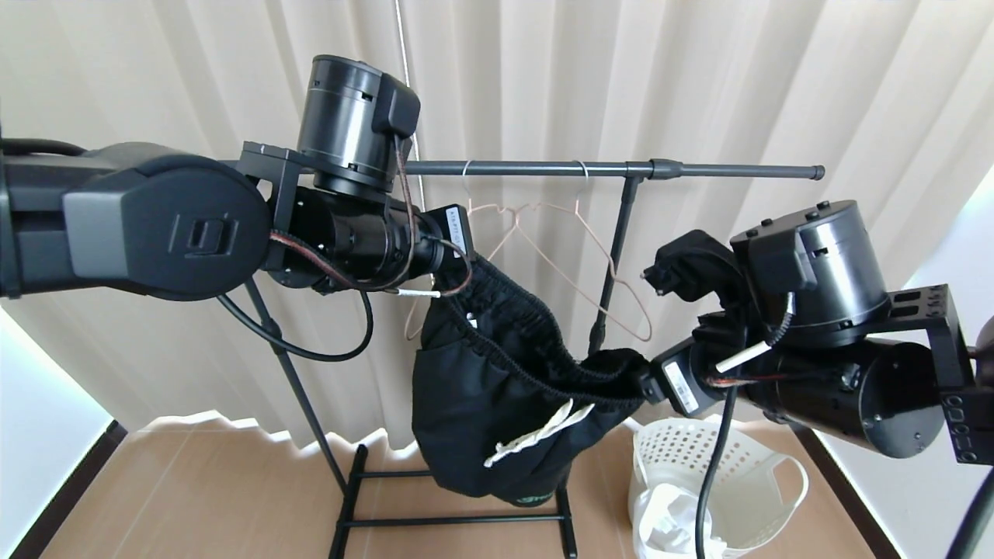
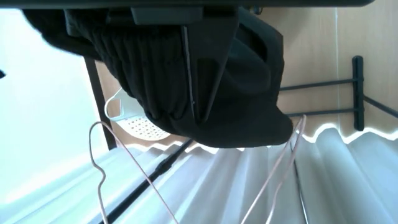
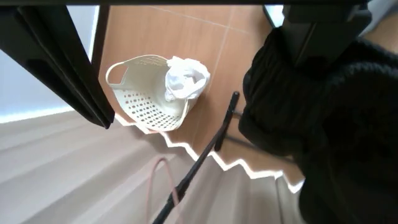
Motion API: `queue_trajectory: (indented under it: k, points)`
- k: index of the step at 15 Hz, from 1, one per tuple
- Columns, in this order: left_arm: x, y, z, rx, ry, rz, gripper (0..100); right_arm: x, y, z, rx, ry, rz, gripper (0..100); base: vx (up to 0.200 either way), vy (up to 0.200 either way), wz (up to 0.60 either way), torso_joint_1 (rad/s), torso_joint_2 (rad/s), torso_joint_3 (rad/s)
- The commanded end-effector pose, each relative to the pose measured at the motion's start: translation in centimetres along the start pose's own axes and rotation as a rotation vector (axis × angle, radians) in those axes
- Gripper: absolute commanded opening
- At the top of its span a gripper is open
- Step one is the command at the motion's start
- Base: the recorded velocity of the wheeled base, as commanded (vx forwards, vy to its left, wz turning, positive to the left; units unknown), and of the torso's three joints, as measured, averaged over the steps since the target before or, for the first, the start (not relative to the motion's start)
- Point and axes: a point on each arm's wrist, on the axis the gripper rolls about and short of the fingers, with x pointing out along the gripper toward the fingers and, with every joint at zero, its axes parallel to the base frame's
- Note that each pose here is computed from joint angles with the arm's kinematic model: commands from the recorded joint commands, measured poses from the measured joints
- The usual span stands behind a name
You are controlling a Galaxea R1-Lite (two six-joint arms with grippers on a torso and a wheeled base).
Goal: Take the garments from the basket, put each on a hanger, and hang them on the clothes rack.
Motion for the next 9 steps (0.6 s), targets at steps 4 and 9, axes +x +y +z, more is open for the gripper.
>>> queue_trajectory:
  k: [4, 9]
  points:
    - [-1.2, -1.0, 1.6, -0.005, -0.034, -0.029, 0, -1.8, 0.1, -2.1, -0.094, -0.019, 0.307, 100, 0.0, 0.0, 0.0, 0.0, 0.0, 0.0]
    - [-1.7, -1.9, 1.1, 0.012, -0.028, -0.022, 0, -1.3, 1.9, -1.0, 0.066, -0.185, 0.522, 100, 0.0, 0.0, 0.0, 0.0, 0.0, 0.0]
